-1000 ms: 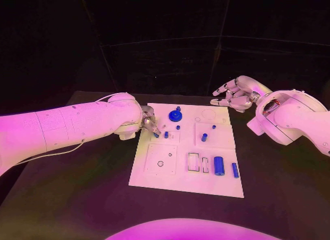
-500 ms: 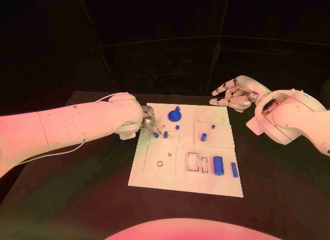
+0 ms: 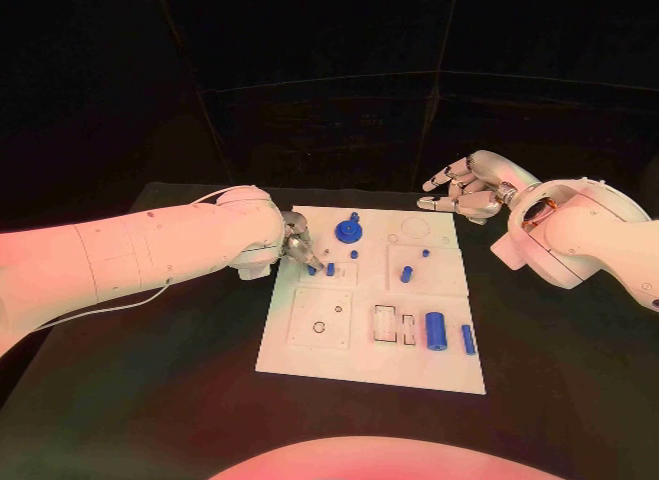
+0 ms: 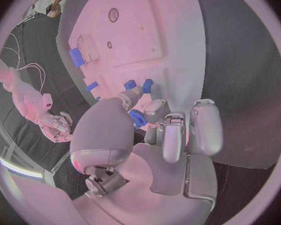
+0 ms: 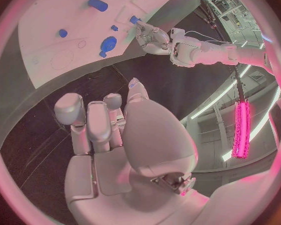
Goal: Assemble the parts on the task board
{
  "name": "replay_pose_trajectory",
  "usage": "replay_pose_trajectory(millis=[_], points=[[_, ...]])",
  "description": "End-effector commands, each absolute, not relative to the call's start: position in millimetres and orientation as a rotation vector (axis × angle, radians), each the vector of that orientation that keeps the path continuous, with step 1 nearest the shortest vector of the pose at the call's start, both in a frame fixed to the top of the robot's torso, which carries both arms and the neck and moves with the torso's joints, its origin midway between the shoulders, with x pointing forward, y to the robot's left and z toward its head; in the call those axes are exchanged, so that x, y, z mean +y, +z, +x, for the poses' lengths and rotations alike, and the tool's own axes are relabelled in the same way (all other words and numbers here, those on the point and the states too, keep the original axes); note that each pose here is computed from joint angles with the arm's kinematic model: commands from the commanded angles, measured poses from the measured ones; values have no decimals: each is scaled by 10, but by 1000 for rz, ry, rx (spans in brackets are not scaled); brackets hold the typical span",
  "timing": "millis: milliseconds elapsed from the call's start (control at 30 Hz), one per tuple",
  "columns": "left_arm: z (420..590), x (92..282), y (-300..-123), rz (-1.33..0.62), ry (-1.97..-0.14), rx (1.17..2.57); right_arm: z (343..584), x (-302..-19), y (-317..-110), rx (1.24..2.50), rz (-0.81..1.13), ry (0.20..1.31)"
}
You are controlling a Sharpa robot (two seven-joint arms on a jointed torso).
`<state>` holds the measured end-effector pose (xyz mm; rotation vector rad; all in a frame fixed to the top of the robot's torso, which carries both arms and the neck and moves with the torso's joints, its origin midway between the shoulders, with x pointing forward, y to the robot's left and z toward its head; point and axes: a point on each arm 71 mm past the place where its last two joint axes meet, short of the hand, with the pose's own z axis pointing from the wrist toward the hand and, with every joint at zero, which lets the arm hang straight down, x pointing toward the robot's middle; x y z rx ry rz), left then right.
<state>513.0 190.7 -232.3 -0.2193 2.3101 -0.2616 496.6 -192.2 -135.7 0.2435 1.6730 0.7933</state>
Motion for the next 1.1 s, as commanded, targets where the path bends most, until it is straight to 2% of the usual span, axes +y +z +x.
replay_pose_trajectory(millis=[33, 467, 833, 967, 1100], points=[[5133, 1913, -2323, -217, -248, 2312, 4963, -1913, -1338, 1666, 234, 799], [5145, 1952, -2297, -264, -252, 2263, 4965, -1926, -1337, 1664, 237, 797], [5145, 1953, -2239, -333, -347, 2174, 4971, -1934, -1338, 1663, 239, 794], [5150, 1972, -2207, -372, -412, 2130, 4972, -1937, -1338, 1663, 240, 793], [5150, 1944, -2159, -435, -585, 2077, 4974, -1940, -1339, 1662, 240, 792]])
